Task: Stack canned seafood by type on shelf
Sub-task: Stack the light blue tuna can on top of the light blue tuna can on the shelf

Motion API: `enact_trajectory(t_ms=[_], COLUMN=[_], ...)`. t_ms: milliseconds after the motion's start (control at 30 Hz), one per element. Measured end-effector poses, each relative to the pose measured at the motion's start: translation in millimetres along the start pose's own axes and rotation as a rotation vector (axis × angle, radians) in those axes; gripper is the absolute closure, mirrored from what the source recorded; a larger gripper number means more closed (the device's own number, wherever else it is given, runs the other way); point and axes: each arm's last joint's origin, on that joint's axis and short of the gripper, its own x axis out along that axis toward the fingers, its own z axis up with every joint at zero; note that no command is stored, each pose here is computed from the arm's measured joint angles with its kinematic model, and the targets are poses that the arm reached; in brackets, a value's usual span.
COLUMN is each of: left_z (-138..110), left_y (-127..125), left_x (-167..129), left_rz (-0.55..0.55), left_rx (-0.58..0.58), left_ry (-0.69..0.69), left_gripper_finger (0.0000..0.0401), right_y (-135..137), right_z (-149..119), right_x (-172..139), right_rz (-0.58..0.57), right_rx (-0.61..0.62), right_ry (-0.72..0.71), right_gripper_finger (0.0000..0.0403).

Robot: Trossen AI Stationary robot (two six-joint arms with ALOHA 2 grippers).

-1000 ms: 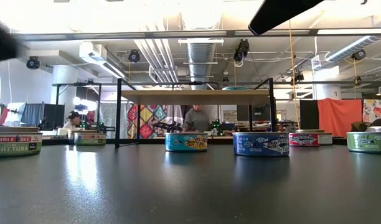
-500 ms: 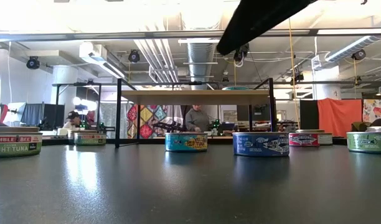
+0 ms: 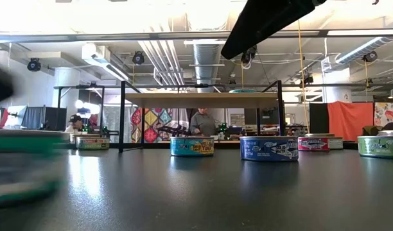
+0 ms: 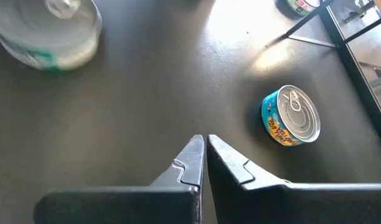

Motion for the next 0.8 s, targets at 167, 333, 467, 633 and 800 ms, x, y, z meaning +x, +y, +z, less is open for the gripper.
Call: enact_trajectory(t_ms=[167,333,467,633,800], left_z=[24.3,29.4,19.1,15.8,28.4], left_y=[19.9,28.9,27.2,27.4,37.5], left_x=[19.2,15.0,5.0,2.6,9.0], left_rz=[0.039,0.076,0.160,0.240,0.243], left_rx=[0.149,0.171,0.166,0.215,0.267], left_ry=[-0.077,-0.059,-0.030,-0.120,-0.178], left_gripper_finger=[0.0401,0.0401,0.0401,0.0401,0.0401], right_y=[2.1,4.8,7.1,19.6,27.7], right_z=[1.1,-0.1,-0.7,0.4,-7.5], right_x=[0.3,1.7,13.2,49.6,67.3], right_rz=[0.059,0.139,0.143,0.208,0.251], right_rx=[0.017,0.033,0.035,0.045,-0.020], right_ry=[0.016,0.062,0.069,0.045,0.104], right_gripper_finger=[0.0390,0.0390,0.0390,0.0390,0.0390])
